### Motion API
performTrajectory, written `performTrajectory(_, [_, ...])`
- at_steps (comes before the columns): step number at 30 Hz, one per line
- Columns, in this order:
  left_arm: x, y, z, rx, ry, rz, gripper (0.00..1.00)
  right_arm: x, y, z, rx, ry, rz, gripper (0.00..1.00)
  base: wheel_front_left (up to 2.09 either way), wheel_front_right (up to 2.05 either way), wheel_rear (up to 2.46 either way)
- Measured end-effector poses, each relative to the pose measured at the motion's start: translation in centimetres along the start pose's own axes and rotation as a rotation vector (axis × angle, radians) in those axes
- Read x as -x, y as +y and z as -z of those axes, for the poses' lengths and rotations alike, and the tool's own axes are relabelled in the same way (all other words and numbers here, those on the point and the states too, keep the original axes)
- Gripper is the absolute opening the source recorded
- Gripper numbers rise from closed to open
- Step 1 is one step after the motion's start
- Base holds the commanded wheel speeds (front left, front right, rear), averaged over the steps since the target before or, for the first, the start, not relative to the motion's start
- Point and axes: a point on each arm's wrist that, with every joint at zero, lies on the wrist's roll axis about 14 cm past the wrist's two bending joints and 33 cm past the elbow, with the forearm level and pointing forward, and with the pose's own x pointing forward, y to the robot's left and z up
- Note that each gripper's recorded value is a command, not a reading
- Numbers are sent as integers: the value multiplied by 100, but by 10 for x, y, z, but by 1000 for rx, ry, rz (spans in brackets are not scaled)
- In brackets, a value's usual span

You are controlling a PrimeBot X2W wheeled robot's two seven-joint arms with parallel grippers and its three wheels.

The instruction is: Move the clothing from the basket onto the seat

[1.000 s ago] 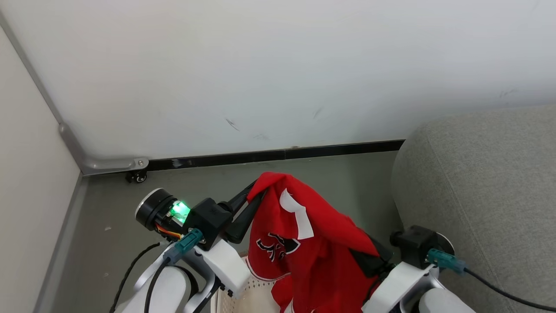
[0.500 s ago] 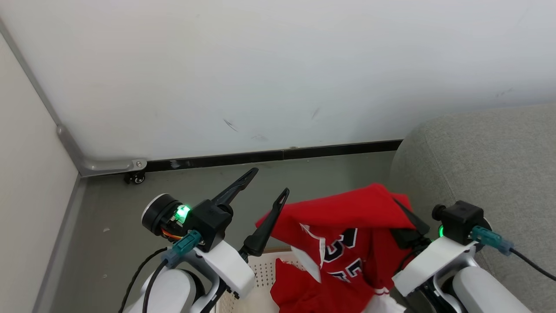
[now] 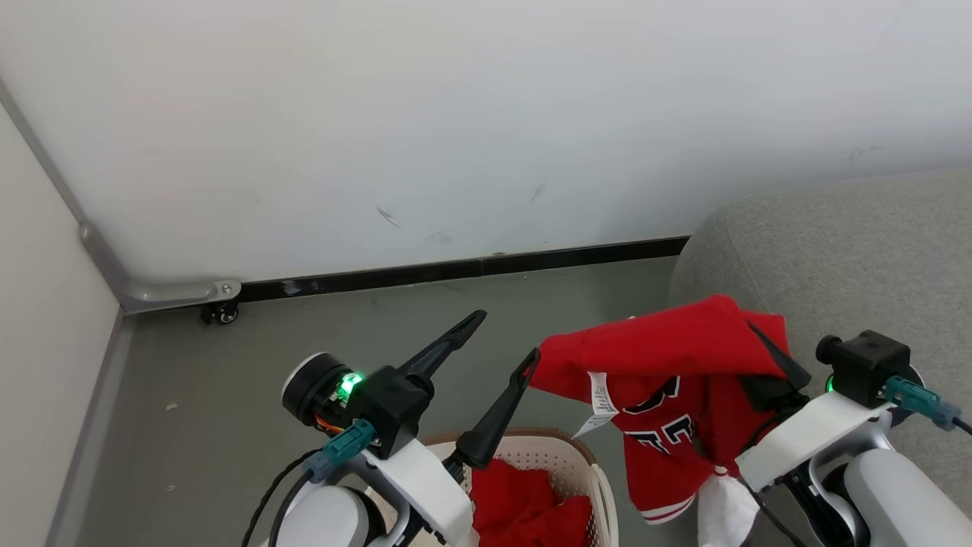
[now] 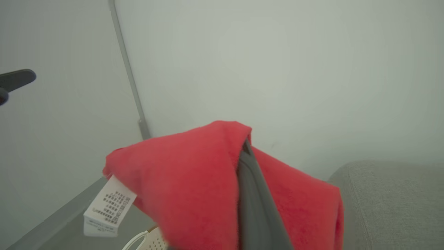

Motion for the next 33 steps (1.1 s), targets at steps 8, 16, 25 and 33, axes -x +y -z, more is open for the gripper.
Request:
performTrajectory(8, [-7,-20,2,33,-1,62,100,8,-21,-8,1,-21,60,0,0,0,0])
performTrajectory(16, [-10,-38,11,50,20,119,100,23,-42,-7,-4,-21,134,0,0,0,0])
performTrajectory(25, [-17,-56,16,68,31,183,100,52,-72,-3,-13,-19,246,0,0,0,0])
performTrajectory(33, [-23,-69,17,79,27,227,100,76,-94,-3,-9,-22,334,0,0,0,0])
